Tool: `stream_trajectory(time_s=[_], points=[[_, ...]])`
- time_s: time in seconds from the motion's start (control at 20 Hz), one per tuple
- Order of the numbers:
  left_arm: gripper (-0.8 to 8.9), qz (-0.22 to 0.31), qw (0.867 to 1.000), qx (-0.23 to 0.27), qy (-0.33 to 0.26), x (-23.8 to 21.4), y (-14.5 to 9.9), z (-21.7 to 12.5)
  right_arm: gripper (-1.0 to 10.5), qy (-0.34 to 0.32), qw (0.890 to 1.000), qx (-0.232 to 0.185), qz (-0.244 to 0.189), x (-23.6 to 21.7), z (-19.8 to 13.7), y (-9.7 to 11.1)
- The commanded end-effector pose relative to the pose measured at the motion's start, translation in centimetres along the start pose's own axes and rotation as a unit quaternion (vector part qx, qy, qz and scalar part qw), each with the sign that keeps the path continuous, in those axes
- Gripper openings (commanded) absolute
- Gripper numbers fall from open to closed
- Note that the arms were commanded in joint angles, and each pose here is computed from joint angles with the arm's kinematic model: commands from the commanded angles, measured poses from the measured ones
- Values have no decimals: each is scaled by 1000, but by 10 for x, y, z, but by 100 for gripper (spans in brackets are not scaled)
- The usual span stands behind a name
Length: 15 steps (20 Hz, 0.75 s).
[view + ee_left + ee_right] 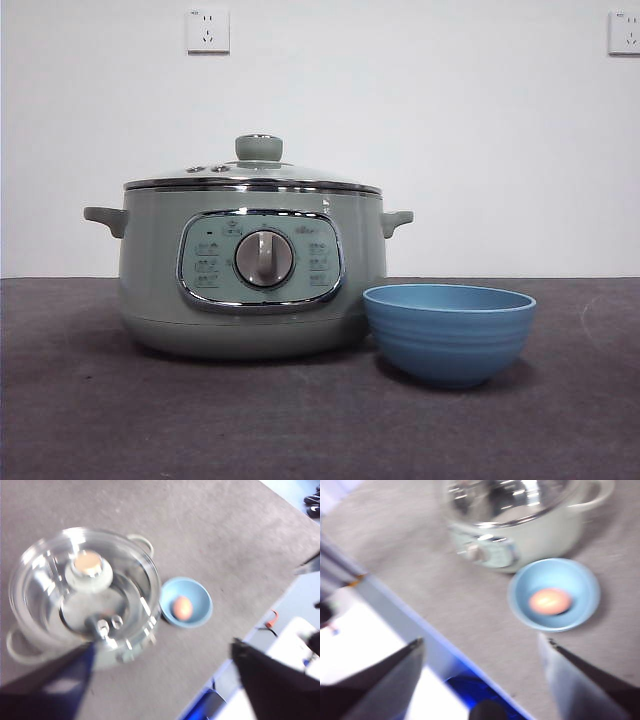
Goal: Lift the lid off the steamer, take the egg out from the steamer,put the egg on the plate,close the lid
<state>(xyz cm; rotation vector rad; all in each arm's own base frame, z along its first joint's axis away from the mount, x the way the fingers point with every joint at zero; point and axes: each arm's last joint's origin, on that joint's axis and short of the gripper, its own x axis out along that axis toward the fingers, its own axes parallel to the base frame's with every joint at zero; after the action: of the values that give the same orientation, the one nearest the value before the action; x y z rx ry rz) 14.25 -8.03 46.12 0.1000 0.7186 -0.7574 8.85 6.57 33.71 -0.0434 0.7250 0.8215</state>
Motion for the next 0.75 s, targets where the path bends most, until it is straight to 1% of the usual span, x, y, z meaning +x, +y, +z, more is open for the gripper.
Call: stream_trajectory(time_s=[0.05,0.1,0.2,0.75], points=[[-29,-3,1000,-3,13,-7,-3,-7,-30,6,1000,4,13,2,-2,0],[-6,-3,1000,-3,19,-8,-4,-9,-7,8,1000,5,13,2,-2,0],[-6,-4,1000,-7,30,-9,-4,-12,-7,7,1000,5,12,1,-2,0],[-4,-3,1000,-7,28,-9,-4,-12,1,7,1000,4,9,1,-2,0]])
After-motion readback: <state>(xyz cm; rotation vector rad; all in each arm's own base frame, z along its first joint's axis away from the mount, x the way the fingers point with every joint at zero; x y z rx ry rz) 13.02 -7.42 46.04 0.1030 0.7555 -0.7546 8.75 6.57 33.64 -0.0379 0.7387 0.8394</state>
